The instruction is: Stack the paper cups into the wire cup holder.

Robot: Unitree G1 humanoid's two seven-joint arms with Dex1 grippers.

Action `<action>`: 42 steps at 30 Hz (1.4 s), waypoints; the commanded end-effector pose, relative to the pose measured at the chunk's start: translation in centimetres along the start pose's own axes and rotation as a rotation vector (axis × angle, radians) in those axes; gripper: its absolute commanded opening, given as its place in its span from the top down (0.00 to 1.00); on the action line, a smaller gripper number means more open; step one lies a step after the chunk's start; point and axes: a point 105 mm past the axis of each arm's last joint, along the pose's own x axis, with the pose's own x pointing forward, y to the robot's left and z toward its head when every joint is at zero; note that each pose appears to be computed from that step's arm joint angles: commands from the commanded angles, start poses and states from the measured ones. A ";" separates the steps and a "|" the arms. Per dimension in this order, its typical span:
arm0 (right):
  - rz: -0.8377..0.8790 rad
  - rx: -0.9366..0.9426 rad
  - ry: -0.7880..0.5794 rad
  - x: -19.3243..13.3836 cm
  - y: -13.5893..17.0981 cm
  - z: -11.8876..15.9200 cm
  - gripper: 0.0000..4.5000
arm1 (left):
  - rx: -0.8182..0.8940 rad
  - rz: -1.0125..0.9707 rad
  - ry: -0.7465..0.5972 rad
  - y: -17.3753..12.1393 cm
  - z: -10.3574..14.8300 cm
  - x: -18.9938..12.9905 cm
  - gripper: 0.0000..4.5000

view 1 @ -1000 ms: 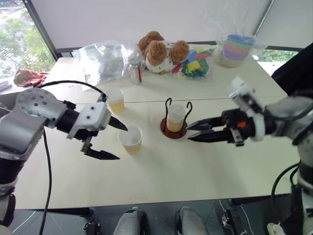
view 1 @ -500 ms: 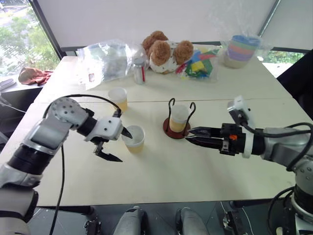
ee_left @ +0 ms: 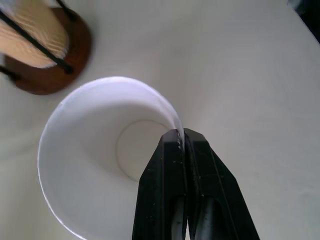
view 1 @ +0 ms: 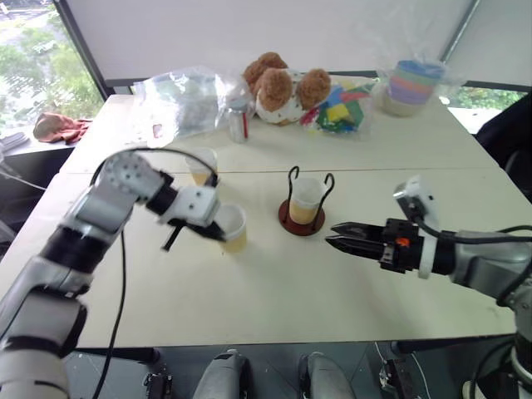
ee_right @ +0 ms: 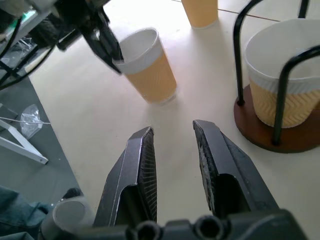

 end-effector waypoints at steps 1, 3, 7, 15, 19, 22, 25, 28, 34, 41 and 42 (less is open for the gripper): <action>-0.127 -0.043 -0.058 -2.7 -2.2 1.7 0.71 | 0.078 0.136 -0.079 4.5 3.9 -3.7 0.99; -0.172 -0.048 -0.083 -3.9 -3.2 2.4 0.71 | 0.121 0.159 -0.124 6.5 6.0 -4.4 0.99; -0.226 -0.076 -0.109 -5.3 -4.2 3.4 0.71 | 0.198 0.151 -0.173 9.0 9.0 -3.9 0.99; -0.324 -0.093 -0.148 -6.0 -3.9 3.1 0.71 | 0.251 0.048 -0.185 10.7 11.5 0.9 0.99; -0.359 -0.086 -0.166 -6.4 -3.4 2.7 0.71 | 0.242 0.025 -0.171 10.7 11.4 1.9 0.99; -0.383 -0.080 -0.173 -6.7 -3.2 2.5 0.71 | 0.232 0.007 -0.160 10.6 11.1 2.6 0.99; -0.395 -0.074 -0.179 -6.9 -2.8 2.3 0.71 | 0.233 -0.012 -0.162 10.4 11.1 3.4 0.99; -0.402 -0.066 -0.185 -7.0 -2.6 2.1 0.71 | 0.248 -0.032 -0.153 10.1 10.8 4.3 0.99; -0.417 -0.057 -0.194 -7.0 -2.5 2.0 0.71 | 0.253 -0.054 -0.135 9.9 10.6 5.2 0.79; -0.421 -0.052 -0.199 -7.1 -2.6 2.1 0.71 | 0.268 0.069 -0.154 11.3 11.5 3.8 0.34; -0.415 -0.054 -0.203 -7.1 -2.6 2.2 0.71 | 0.264 0.132 -0.169 12.0 11.9 2.9 0.34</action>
